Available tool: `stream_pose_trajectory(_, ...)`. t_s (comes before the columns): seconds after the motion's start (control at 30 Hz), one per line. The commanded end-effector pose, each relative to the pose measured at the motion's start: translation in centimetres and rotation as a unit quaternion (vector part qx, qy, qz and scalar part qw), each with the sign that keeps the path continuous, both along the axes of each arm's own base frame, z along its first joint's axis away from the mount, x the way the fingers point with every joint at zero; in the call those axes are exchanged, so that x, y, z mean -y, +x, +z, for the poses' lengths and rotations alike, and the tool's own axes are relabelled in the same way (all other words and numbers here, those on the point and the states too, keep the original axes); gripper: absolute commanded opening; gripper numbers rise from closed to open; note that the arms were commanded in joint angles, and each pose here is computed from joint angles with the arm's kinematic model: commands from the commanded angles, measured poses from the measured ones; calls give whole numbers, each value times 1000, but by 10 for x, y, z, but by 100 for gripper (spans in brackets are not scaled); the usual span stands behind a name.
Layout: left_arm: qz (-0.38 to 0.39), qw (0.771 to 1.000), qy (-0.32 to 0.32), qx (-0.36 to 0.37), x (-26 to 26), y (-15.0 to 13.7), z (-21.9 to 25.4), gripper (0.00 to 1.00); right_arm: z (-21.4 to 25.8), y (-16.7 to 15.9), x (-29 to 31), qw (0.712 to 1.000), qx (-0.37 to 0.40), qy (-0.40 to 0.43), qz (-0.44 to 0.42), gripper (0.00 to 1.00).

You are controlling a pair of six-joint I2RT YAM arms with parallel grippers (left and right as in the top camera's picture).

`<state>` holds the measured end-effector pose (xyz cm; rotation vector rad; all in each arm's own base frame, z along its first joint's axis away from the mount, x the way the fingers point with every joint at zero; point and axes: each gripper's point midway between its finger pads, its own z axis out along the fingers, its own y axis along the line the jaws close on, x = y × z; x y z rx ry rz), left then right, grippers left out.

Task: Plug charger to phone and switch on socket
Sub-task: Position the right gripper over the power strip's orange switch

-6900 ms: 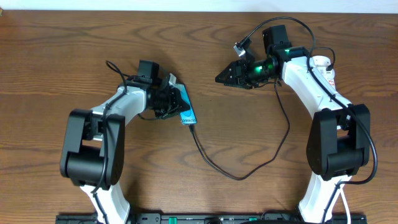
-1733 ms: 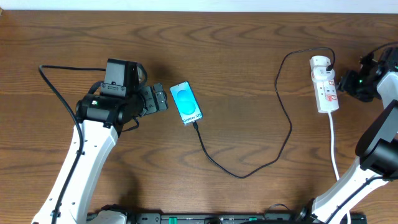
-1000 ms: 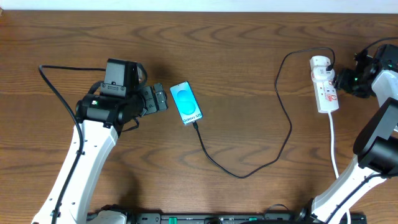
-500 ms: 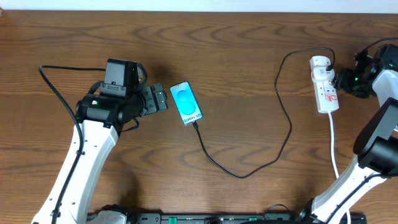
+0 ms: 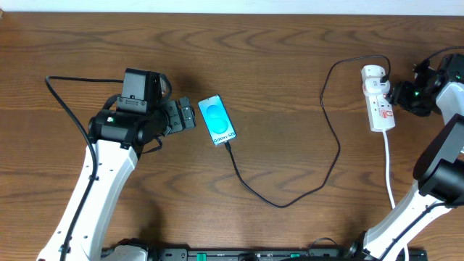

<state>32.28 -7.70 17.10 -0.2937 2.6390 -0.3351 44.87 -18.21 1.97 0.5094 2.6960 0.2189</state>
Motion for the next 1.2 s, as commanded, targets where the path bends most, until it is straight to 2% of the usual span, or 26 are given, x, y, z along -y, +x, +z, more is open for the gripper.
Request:
stream_pose_trajectory(0.0, 1, 1000, 8, 3, -3, 3, 1, 99, -24, -3, -22, 999, -23, 35, 12, 59)
stream_pose_trajectory(0.2, 1, 1000, 8, 3, -3, 3, 1, 99, -29, -12, 4, 995, -57, -10, -80, 58)
stream_pose_trajectory(0.3, 1, 1000, 8, 3, -3, 3, 1, 99, -30, -13, 8, 993, -60, -14, -100, 57)
stream_pose_trajectory(0.53, 1, 1000, 8, 3, -3, 3, 1, 99, -27, -6, 2, 995, -44, 3, -91, 56)
stream_pose_trajectory(0.9, 1, 1000, 8, 3, -3, 3, 1, 99, -22, 5, -13, 999, -11, 27, -29, 56)
stream_pose_trajectory(1.17, 1, 1000, 8, 3, -3, 3, 1, 99, -19, 8, -11, 999, -4, 25, -30, 57)
